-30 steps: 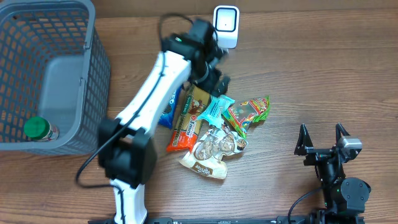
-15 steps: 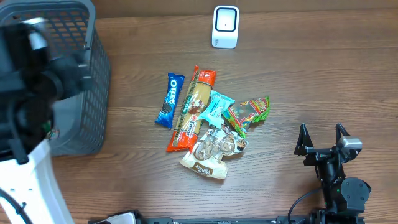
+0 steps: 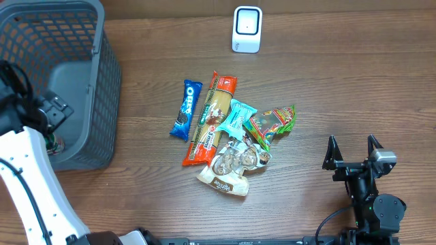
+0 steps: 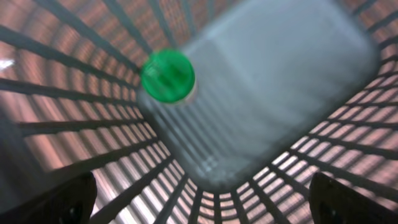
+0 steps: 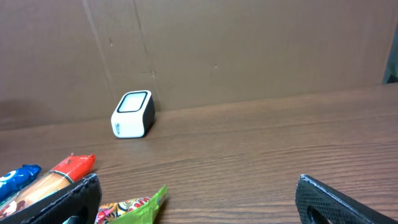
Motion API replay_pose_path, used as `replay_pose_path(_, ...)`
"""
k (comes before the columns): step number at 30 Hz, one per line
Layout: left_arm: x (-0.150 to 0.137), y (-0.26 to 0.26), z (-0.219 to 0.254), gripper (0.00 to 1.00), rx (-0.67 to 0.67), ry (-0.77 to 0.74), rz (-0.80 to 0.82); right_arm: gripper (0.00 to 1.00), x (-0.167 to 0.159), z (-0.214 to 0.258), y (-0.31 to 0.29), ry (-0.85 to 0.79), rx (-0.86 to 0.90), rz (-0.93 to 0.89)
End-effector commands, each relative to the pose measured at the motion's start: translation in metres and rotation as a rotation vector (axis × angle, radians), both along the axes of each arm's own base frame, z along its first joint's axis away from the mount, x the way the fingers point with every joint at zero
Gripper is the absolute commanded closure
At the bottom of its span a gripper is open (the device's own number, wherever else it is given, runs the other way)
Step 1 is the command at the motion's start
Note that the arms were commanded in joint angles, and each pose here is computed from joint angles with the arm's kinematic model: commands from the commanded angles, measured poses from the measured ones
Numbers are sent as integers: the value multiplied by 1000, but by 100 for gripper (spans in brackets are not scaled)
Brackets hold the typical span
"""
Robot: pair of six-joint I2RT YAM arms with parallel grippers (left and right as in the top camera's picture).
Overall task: Scan the item barcode
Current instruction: 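Reach the left gripper into the basket and grasp the green cup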
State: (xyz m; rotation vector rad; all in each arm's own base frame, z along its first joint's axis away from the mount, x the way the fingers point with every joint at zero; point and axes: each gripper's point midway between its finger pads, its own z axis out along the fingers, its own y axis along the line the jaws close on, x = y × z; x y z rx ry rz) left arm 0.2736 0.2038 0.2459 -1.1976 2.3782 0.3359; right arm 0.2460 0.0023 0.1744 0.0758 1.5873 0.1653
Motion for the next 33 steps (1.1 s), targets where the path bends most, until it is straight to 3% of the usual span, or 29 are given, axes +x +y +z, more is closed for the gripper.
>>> replay_pose_path(1, -1, 2, -32, 0, -37, 2, 35, 0, 0, -2, -2, -2, -3, -12)
replay_pose_path(7, -6, 19, -56, 0, -43, -19, 116, 0, 0, -2, -2, -2, -3, -12)
replay_pose_path(18, -17, 49, -51, 0, -17, -80, 230, 0, 0, -2, -2, -2, -3, -12)
replay_pose_path(27, 0, 67, -38, 0, 34, -184, 256, 0, 0, -2, -2, -2, -3, -12)
replay_pose_path(33, 10, 76, -51, 0, 31, -178, 257, 0, 0, -2, -2, -2, -3, -12)
